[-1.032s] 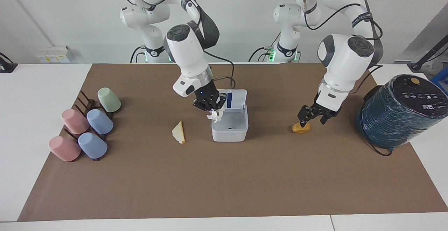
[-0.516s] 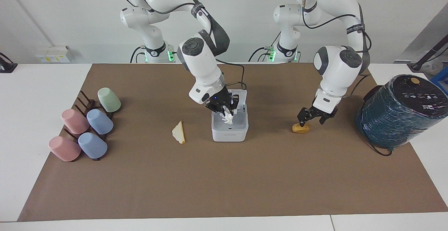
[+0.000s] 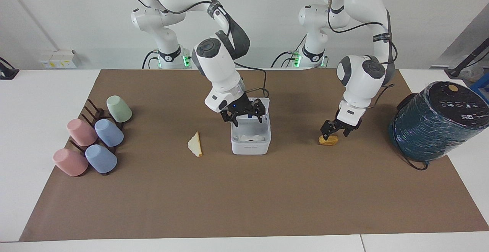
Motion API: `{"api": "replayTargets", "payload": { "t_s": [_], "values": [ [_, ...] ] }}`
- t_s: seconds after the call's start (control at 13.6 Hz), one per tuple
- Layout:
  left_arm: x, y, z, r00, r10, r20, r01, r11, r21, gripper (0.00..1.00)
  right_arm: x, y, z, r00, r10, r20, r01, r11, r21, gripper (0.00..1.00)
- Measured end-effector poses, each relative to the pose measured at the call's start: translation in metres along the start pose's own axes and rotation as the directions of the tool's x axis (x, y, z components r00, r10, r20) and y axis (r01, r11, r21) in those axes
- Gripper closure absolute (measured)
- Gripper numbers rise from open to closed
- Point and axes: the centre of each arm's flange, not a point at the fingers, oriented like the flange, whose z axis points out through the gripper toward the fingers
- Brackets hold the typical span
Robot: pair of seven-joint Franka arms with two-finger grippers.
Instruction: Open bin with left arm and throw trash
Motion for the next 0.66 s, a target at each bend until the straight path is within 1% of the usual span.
{"api": "replayTargets", "payload": {
  "t_s": [0.15, 0.22, 0.29, 0.37, 0.44, 0.52, 0.66],
  "values": [
    [-0.001, -0.001, 0.009, 1.0, -0.012, 0.008, 0.012, 1.0, 0.003, 0.0, 0.025, 0.037, -0.034, 0.998, 0.047, -0.039, -0.048, 0.999, -0.022, 0.0],
    [-0.001, -0.001, 0.015, 1.0, -0.021, 0.012, 0.021, 1.0, 0.004, 0.0, 0.035, 0.058, -0.045, 0.997, 0.048, -0.055, -0.051, 0.997, -0.061, 0.0],
    [-0.001, 0.0, 0.019, 0.999, -0.031, 0.009, 0.031, 1.0, 0.003, 0.0, 0.044, 0.078, -0.05, 0.997, 0.028, -0.066, -0.035, 0.994, -0.106, 0.0],
    [-0.002, 0.002, 0.024, 0.999, -0.036, 0.011, 0.036, 0.999, 0.003, 0.0, 0.05, 0.097, -0.05, 0.998, -0.015, -0.062, 0.006, 0.99, -0.14, 0.0],
    [-0.004, 0.005, 0.028, 0.999, -0.036, 0.013, 0.036, 0.999, 0.003, 0.0, 0.051, 0.114, -0.045, 0.996, -0.075, -0.042, 0.067, 0.984, -0.163, 0.0],
    [-0.006, 0.008, 0.031, 0.999, -0.036, 0.014, 0.036, 0.999, 0.002, 0.0, 0.051, 0.132, -0.037, 0.988, -0.153, -0.007, 0.149, 0.972, -0.181, 0.0],
    [-0.008, 0.011, 0.035, 0.999, -0.044, 0.013, 0.044, 0.999, 0.002, 0.0, 0.048, 0.157, -0.018, 0.952, -0.301, 0.06, 0.307, 0.933, -0.19, 0.0]
  ]
}}
